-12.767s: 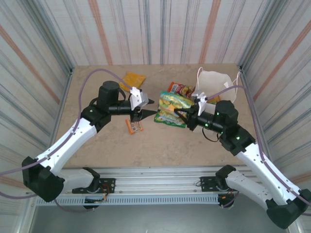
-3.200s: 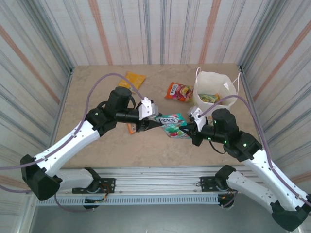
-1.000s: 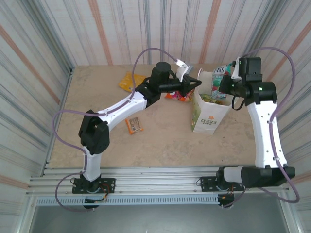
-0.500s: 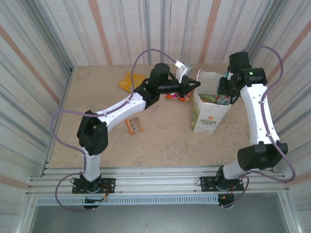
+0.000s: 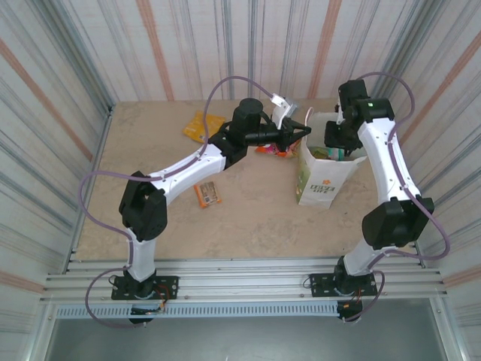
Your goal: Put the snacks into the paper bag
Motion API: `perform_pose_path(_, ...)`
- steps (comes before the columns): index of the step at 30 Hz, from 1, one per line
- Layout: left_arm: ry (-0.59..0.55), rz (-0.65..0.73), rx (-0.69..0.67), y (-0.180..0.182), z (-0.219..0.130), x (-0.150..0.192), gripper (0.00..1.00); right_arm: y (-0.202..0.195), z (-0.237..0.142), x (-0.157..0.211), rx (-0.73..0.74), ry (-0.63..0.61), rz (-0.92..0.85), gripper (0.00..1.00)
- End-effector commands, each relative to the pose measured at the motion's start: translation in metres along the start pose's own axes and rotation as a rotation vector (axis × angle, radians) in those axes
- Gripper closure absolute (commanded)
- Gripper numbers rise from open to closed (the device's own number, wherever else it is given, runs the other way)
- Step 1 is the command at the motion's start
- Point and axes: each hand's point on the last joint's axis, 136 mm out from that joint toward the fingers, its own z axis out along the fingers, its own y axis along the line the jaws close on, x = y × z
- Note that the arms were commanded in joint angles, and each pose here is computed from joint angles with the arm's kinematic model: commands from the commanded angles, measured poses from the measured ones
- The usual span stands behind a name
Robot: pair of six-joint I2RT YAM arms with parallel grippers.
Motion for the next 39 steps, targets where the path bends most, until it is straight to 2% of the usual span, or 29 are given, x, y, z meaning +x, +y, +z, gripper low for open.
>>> perform_pose_path(1,-0.059,0.057,0.021,-0.021,-0.013,-0.028,0.94,0.013,-0.026,-0.008,-0.092,-0.073,0.014,0.56)
perform_pose_path(5,-0.055,0.068,0.007,-0.022,-0.017,-0.03,0.87,0.014,-0.042,-0.006,-0.108,-0.109,0.012,0.56)
perform_pose_path(8,-0.053,0.072,-0.005,-0.022,-0.02,-0.031,0.75,0.018,-0.054,0.0,-0.148,-0.136,0.009,0.56)
perform_pose_path(10,-0.054,0.077,-0.009,-0.024,-0.023,-0.031,0.72,0.02,-0.061,0.002,-0.174,-0.162,0.009,0.55)
perform_pose_path(16,-0.053,0.079,-0.011,-0.025,-0.026,-0.031,0.71,0.011,-0.066,-0.007,-0.173,-0.234,0.035,0.56)
perform_pose_path(22,-0.051,0.088,-0.011,-0.027,-0.028,-0.033,0.7,0.017,-0.04,-0.013,-0.158,-0.183,0.021,0.58)
perform_pose_path(24,-0.044,0.088,-0.022,-0.026,-0.03,-0.032,0.63,0.022,-0.036,-0.012,-0.156,-0.171,0.008,0.57)
perform_pose_path(27,-0.037,0.08,-0.054,-0.023,-0.037,-0.034,0.47,0.025,-0.041,-0.012,-0.155,-0.187,-0.003,0.57)
perform_pose_path(29,-0.027,0.059,-0.079,-0.019,-0.042,-0.033,0.4,0.025,-0.047,-0.01,-0.153,-0.204,-0.005,0.57)
perform_pose_path(34,0.02,0.023,-0.178,-0.01,-0.066,-0.029,0.33,0.03,-0.074,0.002,-0.192,-0.264,-0.009,0.56)
perform_pose_path(39,0.045,-0.002,-0.337,0.008,-0.103,-0.014,0.24,0.041,-0.095,0.028,-0.28,-0.322,-0.02,0.57)
